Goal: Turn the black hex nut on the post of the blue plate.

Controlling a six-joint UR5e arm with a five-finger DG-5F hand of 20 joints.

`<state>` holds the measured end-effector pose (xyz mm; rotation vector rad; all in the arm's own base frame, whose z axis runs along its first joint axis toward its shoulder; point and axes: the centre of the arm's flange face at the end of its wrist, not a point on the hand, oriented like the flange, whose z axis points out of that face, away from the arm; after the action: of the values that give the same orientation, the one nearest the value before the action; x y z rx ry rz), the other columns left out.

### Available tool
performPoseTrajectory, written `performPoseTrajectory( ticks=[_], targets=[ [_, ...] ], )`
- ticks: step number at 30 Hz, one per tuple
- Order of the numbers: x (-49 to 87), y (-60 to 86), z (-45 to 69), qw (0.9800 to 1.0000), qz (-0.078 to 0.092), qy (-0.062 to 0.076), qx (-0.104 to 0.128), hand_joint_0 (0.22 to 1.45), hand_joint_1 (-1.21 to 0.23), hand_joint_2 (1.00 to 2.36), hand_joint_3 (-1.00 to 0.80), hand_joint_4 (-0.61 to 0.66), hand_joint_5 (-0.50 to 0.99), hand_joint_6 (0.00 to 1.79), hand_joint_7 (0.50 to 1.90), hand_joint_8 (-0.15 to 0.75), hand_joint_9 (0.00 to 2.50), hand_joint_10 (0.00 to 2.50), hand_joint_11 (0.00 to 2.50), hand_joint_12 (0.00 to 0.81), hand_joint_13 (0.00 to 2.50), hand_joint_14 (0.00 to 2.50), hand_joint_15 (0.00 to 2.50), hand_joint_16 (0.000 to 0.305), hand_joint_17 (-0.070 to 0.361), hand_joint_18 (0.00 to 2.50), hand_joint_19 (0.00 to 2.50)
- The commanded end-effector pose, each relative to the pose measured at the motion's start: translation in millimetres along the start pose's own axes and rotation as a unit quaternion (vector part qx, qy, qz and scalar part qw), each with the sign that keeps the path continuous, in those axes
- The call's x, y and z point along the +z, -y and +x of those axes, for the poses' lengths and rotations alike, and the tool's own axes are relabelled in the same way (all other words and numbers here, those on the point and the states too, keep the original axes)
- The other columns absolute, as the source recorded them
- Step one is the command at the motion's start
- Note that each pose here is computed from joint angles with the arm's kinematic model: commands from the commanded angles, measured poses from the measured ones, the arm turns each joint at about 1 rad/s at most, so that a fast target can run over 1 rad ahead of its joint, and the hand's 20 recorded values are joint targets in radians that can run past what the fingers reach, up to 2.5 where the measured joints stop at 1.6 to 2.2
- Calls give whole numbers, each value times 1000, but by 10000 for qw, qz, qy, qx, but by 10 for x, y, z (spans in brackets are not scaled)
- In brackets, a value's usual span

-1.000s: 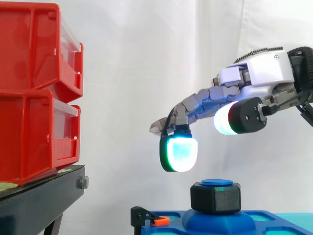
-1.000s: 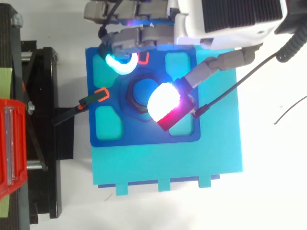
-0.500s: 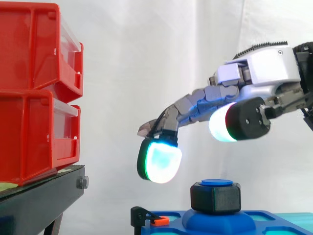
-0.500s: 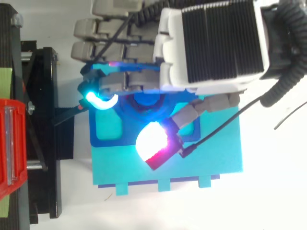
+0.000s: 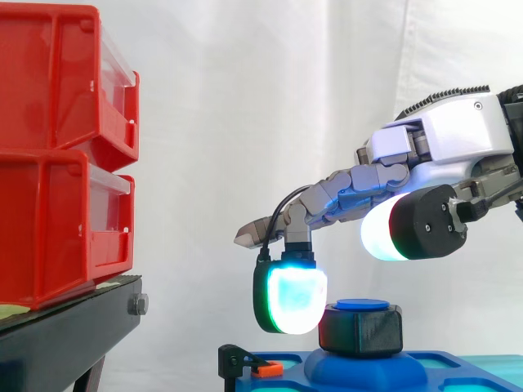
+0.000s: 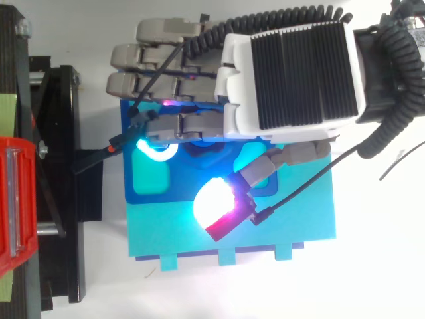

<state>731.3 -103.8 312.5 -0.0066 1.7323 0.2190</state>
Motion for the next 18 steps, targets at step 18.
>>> performPoseTrajectory(
  ticks=[18],
  targets=[
    [-125,275,-5,9999,57,-103,-85,459,-184,1000,-500,157,-176,501,1117,192,65,0,0,340,35,0,20,56,126,0,37]
  ],
)
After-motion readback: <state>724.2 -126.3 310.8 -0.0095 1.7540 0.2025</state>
